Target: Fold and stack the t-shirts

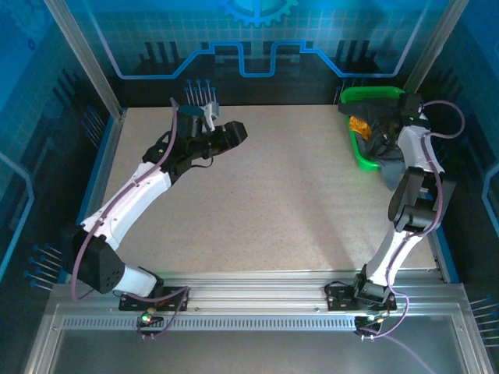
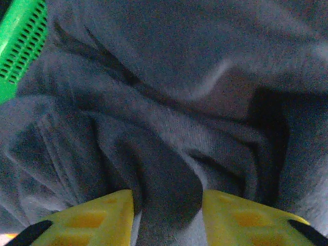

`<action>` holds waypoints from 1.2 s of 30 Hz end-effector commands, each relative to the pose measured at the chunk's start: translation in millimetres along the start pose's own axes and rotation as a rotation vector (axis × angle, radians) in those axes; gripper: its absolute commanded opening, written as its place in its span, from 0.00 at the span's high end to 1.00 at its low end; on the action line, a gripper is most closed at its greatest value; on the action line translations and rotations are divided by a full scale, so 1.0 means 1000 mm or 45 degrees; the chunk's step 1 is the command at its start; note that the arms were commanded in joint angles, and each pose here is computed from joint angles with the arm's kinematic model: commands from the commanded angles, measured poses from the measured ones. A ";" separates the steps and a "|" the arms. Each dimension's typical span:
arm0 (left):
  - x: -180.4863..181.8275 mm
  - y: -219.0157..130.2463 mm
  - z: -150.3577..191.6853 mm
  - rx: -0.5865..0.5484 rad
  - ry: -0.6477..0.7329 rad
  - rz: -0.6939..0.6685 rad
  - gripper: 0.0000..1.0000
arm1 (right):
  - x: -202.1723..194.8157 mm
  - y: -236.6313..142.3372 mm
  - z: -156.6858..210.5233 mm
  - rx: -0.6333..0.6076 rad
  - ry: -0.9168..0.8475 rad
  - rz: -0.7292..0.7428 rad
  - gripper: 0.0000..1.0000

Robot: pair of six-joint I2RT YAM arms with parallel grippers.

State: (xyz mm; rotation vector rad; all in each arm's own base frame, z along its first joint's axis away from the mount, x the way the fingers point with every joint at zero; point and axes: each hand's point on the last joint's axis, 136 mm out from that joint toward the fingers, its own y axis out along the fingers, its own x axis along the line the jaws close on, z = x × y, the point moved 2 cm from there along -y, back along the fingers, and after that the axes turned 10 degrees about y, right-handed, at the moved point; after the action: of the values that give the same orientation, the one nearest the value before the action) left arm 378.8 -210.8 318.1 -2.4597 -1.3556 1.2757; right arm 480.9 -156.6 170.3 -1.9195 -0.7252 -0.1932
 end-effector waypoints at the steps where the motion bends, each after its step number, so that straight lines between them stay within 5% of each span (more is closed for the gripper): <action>1: -0.013 -0.010 -0.001 -0.012 0.012 0.062 0.37 | 0.001 -0.012 -0.004 -0.019 0.091 -0.075 0.70; 6: -0.015 -0.011 -0.001 -0.005 0.016 0.072 0.43 | -0.003 -0.014 -0.005 -0.003 0.185 -0.173 1.00; 22: -0.015 -0.014 0.002 -0.019 0.007 0.090 0.44 | 0.040 -0.130 -0.018 -0.147 0.281 -0.615 1.00; 36: -0.002 -0.001 -0.005 0.014 -0.017 -0.043 0.44 | 0.165 -0.331 -0.010 -0.364 -0.032 -1.171 1.00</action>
State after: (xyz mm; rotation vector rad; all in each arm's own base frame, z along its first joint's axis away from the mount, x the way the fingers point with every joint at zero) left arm 380.0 -213.2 307.8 -2.4174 -1.3401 1.3271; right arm 447.4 -21.0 422.7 -1.7048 -1.4106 -0.7600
